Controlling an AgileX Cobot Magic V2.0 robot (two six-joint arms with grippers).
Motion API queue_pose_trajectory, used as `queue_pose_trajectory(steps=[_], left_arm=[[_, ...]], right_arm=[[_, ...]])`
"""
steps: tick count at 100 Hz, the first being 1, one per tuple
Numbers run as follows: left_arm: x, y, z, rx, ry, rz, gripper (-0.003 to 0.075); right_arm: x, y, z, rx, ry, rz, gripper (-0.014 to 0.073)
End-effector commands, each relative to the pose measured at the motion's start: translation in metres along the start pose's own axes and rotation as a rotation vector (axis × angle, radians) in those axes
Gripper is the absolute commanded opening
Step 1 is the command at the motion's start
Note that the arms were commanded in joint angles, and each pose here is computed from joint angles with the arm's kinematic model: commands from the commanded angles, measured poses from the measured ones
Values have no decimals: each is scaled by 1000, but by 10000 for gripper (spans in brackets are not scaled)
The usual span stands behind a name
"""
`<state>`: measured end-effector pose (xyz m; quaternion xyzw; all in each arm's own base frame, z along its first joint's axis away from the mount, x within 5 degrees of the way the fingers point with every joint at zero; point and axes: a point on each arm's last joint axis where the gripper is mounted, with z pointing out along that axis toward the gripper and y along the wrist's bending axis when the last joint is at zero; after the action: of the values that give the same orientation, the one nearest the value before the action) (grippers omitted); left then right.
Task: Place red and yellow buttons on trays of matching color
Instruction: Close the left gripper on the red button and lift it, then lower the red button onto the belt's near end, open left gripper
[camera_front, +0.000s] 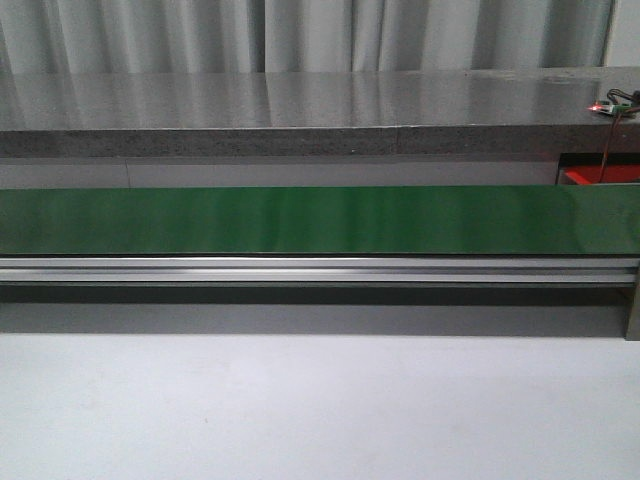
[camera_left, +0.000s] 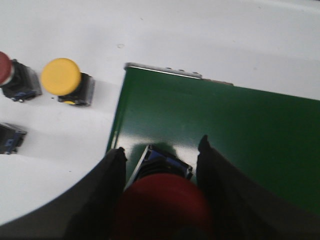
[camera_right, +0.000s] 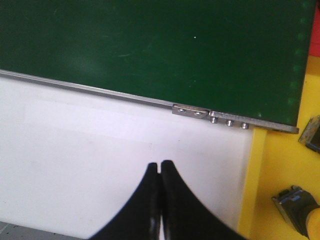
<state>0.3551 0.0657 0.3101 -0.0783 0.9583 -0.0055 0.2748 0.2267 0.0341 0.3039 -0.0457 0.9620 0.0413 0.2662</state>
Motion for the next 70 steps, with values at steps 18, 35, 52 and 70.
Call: queue_pose_trajectory(steps=[18,35,52,70], left_arm=[[-12,-15,10,23,-53,28,231],[-11,-13,34,23,-13,23,231],[-10,-15,41,48,-1,-3,240],[-12,-16,40,53,-8,-5,414]], right_arm=[[-10,0,-15,-2,-99,-7,-74],[-10,0,-15,-2,-99,-7,-74],[-10,0,-15,-2,-98,-7,-74],[-10,0,-15,-2,-98,-7,-74]])
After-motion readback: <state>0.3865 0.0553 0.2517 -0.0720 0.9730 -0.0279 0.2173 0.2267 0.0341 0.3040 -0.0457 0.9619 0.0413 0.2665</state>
